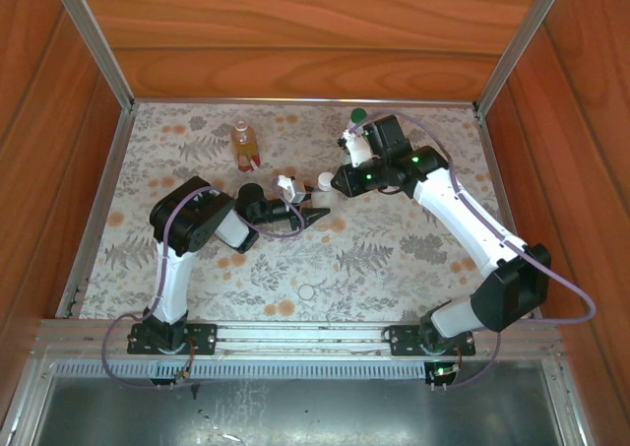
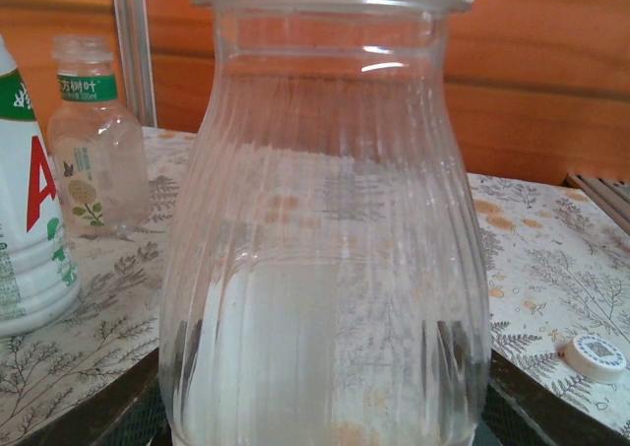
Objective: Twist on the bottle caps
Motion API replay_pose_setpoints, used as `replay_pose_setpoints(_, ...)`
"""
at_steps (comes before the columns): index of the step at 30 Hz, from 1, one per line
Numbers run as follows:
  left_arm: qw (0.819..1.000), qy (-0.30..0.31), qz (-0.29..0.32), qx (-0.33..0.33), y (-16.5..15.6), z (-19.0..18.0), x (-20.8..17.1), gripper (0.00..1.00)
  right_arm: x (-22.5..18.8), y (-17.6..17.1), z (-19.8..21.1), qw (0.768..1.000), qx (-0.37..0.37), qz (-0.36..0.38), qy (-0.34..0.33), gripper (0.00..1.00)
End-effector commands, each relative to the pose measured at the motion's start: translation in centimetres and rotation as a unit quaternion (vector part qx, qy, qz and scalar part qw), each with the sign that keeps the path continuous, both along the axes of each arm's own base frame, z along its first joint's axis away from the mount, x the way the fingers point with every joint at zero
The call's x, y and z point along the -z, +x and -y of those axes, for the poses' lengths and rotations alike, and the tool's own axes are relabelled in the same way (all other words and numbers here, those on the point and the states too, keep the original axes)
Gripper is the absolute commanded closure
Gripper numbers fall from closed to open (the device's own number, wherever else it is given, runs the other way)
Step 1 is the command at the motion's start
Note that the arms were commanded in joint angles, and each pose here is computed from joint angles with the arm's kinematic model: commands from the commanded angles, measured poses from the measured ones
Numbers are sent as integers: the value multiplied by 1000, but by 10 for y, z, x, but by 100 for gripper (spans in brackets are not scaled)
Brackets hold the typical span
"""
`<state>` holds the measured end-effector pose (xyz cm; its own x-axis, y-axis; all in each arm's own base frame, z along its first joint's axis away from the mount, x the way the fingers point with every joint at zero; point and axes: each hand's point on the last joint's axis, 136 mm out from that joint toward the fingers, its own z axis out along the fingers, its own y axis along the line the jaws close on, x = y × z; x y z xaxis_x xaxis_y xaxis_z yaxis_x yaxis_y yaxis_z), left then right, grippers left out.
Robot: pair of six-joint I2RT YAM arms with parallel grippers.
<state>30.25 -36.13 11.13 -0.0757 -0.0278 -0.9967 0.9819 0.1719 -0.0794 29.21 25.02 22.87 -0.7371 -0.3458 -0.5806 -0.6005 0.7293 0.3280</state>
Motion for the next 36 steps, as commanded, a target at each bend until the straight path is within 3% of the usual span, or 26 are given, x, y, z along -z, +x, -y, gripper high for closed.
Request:
replay_pose_setpoints(1, 998, 36, -42, 11, -10, -4, 28, 41, -14, -3, 1, 998, -31, 48, -7, 62)
replay_pose_setpoints(7, 998, 62, 20, -22, -14, -16, 31, 41, -18, -7, 13, 974, -143, 155, -87, 39)
replay_pose_setpoints(10, 994, 79, 63, -33, -21, -23, 32, 41, -17, -28, 13, 950, -228, 189, -103, 37)
replay_pose_setpoints(12, 993, 90, 76, -32, -24, -26, 34, 41, -11, -45, 11, 919, -305, 225, -107, 37)
replay_pose_setpoints(15, 990, 105, 91, -25, -30, -28, 40, 41, -10, -55, 6, 882, -362, 274, -126, 37)
replay_pose_setpoints(21, 987, 121, 107, -24, -34, -30, 46, 41, 0, -75, -13, 837, -456, 270, -141, 39)
replay_pose_setpoints(26, 987, 122, 107, -23, -35, -29, 47, 41, 7, -64, -25, 821, -469, 274, -176, 40)
replay_pose_setpoints(36, 983, 133, 128, -26, -37, -31, 50, 41, 15, -54, -33, 824, -469, 255, -190, 44)
